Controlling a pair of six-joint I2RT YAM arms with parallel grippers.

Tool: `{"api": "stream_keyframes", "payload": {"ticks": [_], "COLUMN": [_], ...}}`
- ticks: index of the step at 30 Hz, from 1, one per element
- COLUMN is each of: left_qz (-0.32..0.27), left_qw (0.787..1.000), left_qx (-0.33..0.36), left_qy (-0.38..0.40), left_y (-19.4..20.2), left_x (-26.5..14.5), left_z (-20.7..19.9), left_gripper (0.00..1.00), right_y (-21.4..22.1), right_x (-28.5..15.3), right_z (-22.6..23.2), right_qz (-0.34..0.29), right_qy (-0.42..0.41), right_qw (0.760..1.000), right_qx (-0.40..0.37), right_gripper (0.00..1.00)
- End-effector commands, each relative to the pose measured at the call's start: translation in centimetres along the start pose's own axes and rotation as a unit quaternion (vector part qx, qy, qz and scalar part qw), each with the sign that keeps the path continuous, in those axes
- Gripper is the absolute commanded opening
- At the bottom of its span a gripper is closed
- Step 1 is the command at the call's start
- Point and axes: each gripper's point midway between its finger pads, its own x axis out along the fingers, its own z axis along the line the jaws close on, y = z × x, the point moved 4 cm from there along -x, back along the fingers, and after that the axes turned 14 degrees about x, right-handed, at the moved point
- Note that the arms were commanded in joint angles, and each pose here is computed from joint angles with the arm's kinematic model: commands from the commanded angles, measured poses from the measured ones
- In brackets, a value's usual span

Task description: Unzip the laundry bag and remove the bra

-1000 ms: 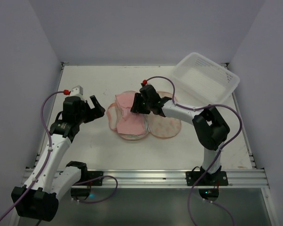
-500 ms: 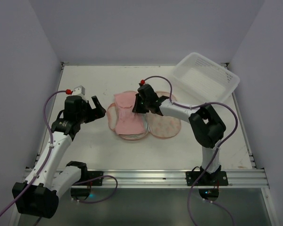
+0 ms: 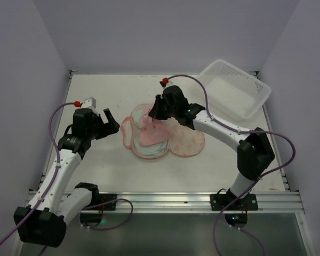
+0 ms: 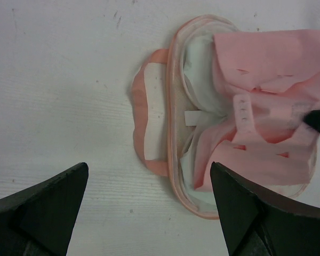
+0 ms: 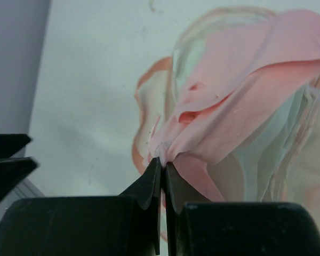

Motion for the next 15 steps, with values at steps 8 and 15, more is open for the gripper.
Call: {"api": "stream_keyframes", "payload": {"ticks": [8,15], "left_qz": [-0.025,-0.025], "left_qw": [1.000,1.000], "left_qx": [0.014,0.014], "left_qy": [0.002,0.001], "left_y": [-1.3,-1.3], "left_x": [-0.5,-0.4], "left_z": [0.0,0.0], "left_gripper": [1.00,1.00], "right_y": [-11.7,-21.4], "right_x": [-14.2,-20.7], "right_z": [9.0,5.4], "right_qz": [-0.178,-0.344], "right_qy": [-0.102,-0.033], "right_qw": [0.978,0.938], "right_qx": [-0.030,0.036], "right_gripper": [0.00,0.00]}}
